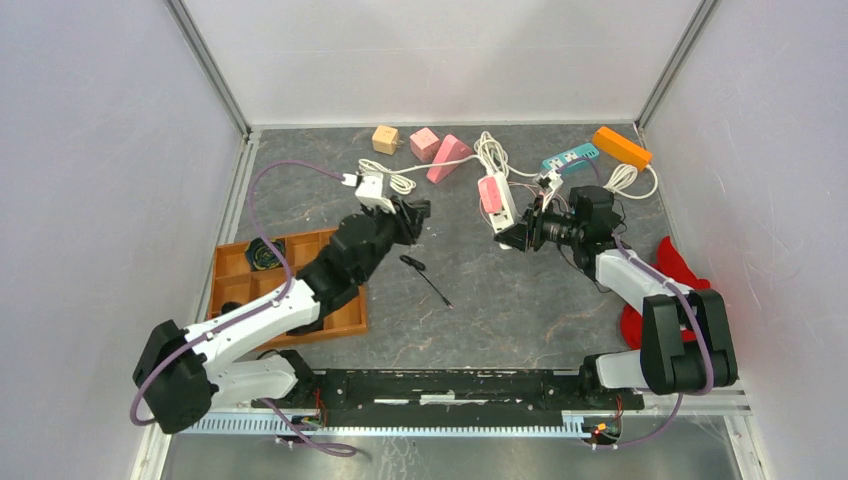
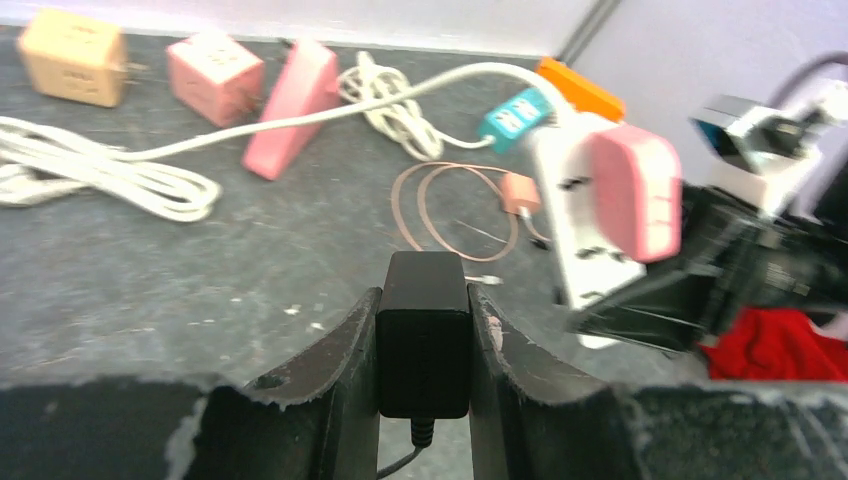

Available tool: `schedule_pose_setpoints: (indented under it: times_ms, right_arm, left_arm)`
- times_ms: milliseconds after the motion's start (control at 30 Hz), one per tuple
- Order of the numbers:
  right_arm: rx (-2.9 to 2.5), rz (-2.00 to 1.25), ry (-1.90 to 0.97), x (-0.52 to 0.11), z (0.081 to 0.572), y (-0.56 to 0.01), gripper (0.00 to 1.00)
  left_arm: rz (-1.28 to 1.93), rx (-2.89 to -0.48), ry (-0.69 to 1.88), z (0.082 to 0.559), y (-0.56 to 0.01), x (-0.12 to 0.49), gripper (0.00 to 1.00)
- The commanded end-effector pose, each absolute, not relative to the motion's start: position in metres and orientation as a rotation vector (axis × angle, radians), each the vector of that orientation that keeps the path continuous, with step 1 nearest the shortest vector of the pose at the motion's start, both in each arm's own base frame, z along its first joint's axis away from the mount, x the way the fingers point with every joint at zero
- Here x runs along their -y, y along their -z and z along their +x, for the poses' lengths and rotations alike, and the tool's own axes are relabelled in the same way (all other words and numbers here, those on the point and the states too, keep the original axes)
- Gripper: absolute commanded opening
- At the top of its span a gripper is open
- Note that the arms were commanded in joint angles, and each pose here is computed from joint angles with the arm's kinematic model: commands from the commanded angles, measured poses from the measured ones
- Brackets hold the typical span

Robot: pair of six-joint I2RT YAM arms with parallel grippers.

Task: Pull the plug off the socket
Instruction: Place the plug at the corner of the board.

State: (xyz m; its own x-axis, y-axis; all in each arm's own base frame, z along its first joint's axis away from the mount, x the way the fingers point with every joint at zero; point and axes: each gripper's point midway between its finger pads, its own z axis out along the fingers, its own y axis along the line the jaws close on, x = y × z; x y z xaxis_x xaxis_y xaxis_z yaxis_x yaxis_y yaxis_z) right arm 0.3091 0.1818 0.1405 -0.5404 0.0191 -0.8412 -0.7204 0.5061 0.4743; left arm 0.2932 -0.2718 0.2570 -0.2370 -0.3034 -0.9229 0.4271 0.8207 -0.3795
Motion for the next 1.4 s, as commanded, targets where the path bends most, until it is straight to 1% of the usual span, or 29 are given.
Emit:
schedule_pose_setpoints:
  times_ms: [0,100,233,367,500,633,867,1033,1067,1100,1133,1200,1267,1367]
  right_arm:
    - [-1.679,-0.699,-1.029,-0.181,0.32,-0.193,0.0]
    - [-1.656,-0.704,-1.012,-0.178,0.319,-0.2,0.0]
    - [-1.64,-0.713,-1.011,-0.177,0.317,-0.204,0.0]
    - [-1.63,-0.716,-1.022,-0.178,0.315,-0.206,0.0]
    - [-1.617,-0.725,-1.031,-0.179,0.312,-0.21,0.0]
    - [-1.602,-0.732,-1.03,-0.179,0.311,-0.214,0.0]
    - [-1.591,-0.741,-1.03,-0.18,0.309,-0.216,0.0]
    - [-1.598,-0.742,-1.032,-0.18,0.31,-0.213,0.0]
    - [-1.6,-0.741,-1.035,-0.18,0.311,-0.212,0.0]
    - [-1.601,-0.742,-1.035,-0.18,0.311,-0.211,0.0]
    - [-1.605,-0.742,-1.038,-0.18,0.311,-0.21,0.0]
    - [-1.612,-0.743,-1.042,-0.18,0.312,-0.208,0.0]
    - [-1.621,-0.745,-1.045,-0.18,0.313,-0.205,0.0]
    - [-1.634,-0.745,-1.049,-0.181,0.314,-0.201,0.0]
  left_arm:
    - [0.102,-1.664,0.702,0.313,-0.283,0.247,0.02]
    - [0.049,-1.646,0.629,0.339,-0.295,0.22,0.02]
    - [0.012,-1.646,0.575,0.373,-0.308,0.2,0.02]
    - [-0.029,-1.614,0.521,0.416,-0.329,0.172,0.02]
    - [-0.056,-1.649,0.438,0.461,-0.327,0.148,0.02]
    - [-0.125,-1.689,0.359,0.501,-0.318,0.111,0.02]
    - [-0.252,-1.807,0.272,0.553,-0.269,0.048,0.02]
    - [-0.309,-1.912,0.212,0.577,-0.223,0.014,0.05]
    - [-0.308,-1.933,0.204,0.581,-0.215,0.013,0.07]
    - [-0.343,-1.966,0.176,0.586,-0.197,-0.006,0.08]
    - [-0.347,-1.988,0.179,0.588,-0.188,-0.01,0.09]
    - [-0.346,-2.039,0.196,0.593,-0.167,-0.012,0.13]
    - [-0.352,-2.08,0.215,0.596,-0.146,-0.014,0.16]
    - [-0.368,-2.124,0.229,0.598,-0.122,-0.017,0.23]
